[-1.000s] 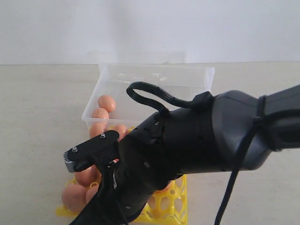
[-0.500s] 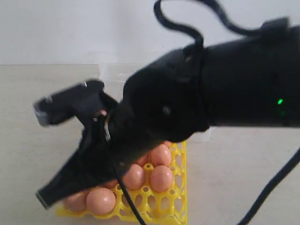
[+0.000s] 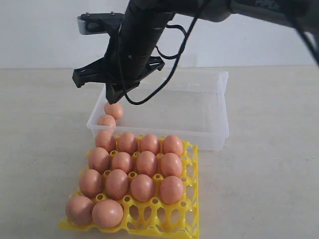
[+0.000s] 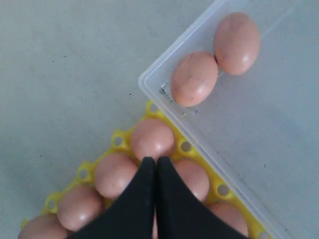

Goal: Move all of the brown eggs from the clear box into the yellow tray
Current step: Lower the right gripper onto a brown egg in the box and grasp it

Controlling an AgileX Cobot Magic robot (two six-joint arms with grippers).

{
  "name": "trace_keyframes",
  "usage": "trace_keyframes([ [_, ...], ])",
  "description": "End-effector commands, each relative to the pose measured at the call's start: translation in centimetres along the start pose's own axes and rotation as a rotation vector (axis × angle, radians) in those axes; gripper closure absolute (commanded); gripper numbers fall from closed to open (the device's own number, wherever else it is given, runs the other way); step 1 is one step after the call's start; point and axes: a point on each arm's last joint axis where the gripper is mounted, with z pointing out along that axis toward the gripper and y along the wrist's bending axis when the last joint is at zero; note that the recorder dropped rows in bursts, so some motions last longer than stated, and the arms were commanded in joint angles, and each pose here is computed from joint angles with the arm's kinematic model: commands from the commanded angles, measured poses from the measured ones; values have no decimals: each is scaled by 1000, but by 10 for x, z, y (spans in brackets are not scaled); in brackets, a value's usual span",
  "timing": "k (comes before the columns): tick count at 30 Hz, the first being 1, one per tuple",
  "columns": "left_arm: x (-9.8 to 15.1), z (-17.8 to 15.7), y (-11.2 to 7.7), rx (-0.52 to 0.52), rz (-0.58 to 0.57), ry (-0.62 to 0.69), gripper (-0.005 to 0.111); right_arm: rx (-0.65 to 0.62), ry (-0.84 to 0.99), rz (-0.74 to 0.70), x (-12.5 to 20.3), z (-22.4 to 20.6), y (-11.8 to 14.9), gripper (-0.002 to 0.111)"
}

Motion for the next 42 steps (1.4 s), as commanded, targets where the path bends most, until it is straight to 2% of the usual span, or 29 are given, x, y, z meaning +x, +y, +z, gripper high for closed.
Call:
trace_keyframes([
  [1, 0, 0, 0, 8, -1, -4, 85, 34, -52, -56, -20, -14, 1, 109],
  [5, 0, 0, 0, 8, -1, -4, 85, 98, -101, -57, -30, -14, -5, 109],
  [9, 0, 0, 0, 8, -1, -4, 85, 109, -39, -44, -26, 1, -12, 109],
  [14, 0, 0, 0, 8, -1, -4, 85, 37, 75, 45, -16, 26, -29, 109],
  [19, 0, 0, 0, 8, -1, -4, 85, 34, 81, 52, -16, 29, -34, 109],
  [22, 0, 0, 0, 8, -1, -4, 85, 38, 10, 44, -22, 30, -34, 108],
  [25, 0, 0, 0, 8, -1, -4, 85, 46, -87, 16, -31, 30, -35, 97],
  [29, 0, 0, 0, 8, -1, -4, 85, 57, -199, 9, -41, 32, -37, 66],
  [31, 0, 0, 0, 8, -1, -4, 85, 60, -230, 9, -43, 39, -38, 55],
  [33, 0, 0, 0, 8, -1, -4, 85, 65, -235, 12, -43, 49, -41, 52],
  [42, 0, 0, 0, 8, -1, -4, 85, 150, -252, -9, -37, 103, -63, 52],
])
